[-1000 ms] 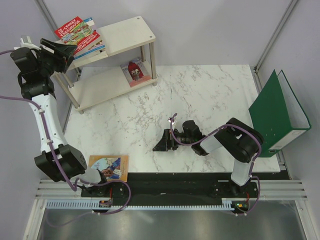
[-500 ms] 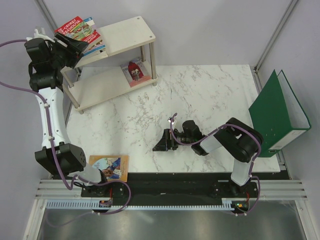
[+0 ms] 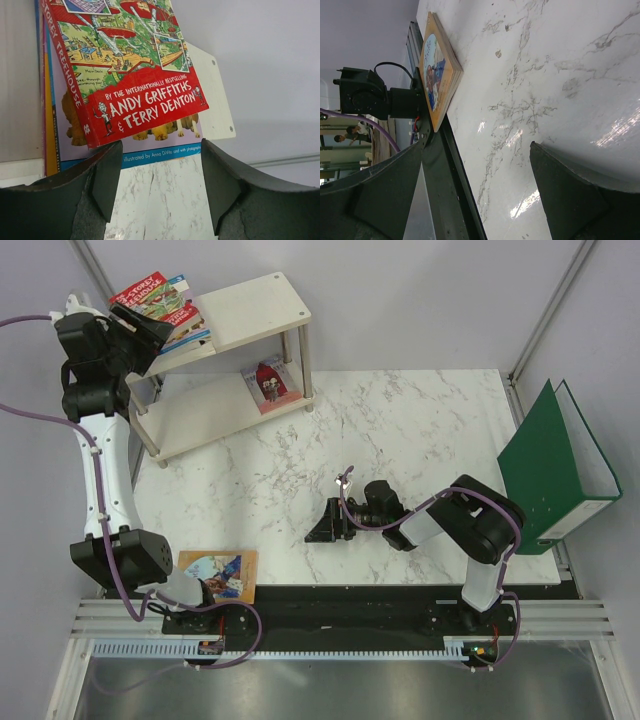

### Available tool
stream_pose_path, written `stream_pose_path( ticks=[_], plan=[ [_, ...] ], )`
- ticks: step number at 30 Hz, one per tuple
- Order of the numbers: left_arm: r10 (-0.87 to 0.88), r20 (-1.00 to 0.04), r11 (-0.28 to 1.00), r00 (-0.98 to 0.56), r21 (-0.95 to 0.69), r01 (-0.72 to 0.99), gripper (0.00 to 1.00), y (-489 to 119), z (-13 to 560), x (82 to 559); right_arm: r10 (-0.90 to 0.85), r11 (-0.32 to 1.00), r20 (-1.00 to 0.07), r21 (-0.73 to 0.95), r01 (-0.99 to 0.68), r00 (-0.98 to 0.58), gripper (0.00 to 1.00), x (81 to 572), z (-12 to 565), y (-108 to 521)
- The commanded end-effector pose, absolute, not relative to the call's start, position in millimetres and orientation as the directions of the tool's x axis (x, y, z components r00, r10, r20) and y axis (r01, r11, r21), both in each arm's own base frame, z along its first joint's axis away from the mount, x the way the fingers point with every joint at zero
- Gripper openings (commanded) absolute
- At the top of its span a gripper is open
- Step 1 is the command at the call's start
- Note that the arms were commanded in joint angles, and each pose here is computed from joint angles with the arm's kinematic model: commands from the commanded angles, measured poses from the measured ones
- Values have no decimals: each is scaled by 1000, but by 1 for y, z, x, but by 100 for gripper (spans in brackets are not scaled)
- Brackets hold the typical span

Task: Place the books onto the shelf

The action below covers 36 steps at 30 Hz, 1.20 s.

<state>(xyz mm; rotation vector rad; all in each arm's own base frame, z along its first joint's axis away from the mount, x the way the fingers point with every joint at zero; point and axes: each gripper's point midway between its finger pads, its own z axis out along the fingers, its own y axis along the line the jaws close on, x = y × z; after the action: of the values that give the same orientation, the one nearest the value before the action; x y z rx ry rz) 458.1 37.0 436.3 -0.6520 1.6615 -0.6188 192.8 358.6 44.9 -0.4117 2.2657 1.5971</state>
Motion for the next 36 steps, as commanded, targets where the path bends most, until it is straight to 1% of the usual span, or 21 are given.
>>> stream_pose_path(
  ticks=[1,9,18,24,29,31,33,36],
  plan=[
    [-675,-730,736,-104,-658,-159,71,56,438,457,-105,555,-224,795,-244,-969,98,161,-32,321],
    [-671,-740,734,-47,-654,-186,72,70,446,450,-104,556,-224,795,-243,-969,98,161,-32,321],
    [-682,-731,710,14,-667,-226,73,104,452,444,-105,554,-223,796,-244,-969,98,160,-31,321],
    [-677,-736,716,23,-665,-215,73,111,456,440,-103,553,-222,797,-242,-970,98,160,-31,321],
    [-686,-727,717,20,-681,-148,73,101,464,439,-105,553,-222,797,-242,-969,98,160,-32,321],
    [-703,-711,704,12,-698,-129,72,98,463,442,-106,554,-218,797,-240,-970,98,159,-33,321],
    [-723,-690,687,-19,-717,-119,68,94,454,449,-105,552,-220,798,-241,-970,98,160,-32,321],
    [-749,-662,661,-30,-742,-114,65,93,446,453,-106,552,-222,798,-242,-969,98,159,-31,321]
  ],
)
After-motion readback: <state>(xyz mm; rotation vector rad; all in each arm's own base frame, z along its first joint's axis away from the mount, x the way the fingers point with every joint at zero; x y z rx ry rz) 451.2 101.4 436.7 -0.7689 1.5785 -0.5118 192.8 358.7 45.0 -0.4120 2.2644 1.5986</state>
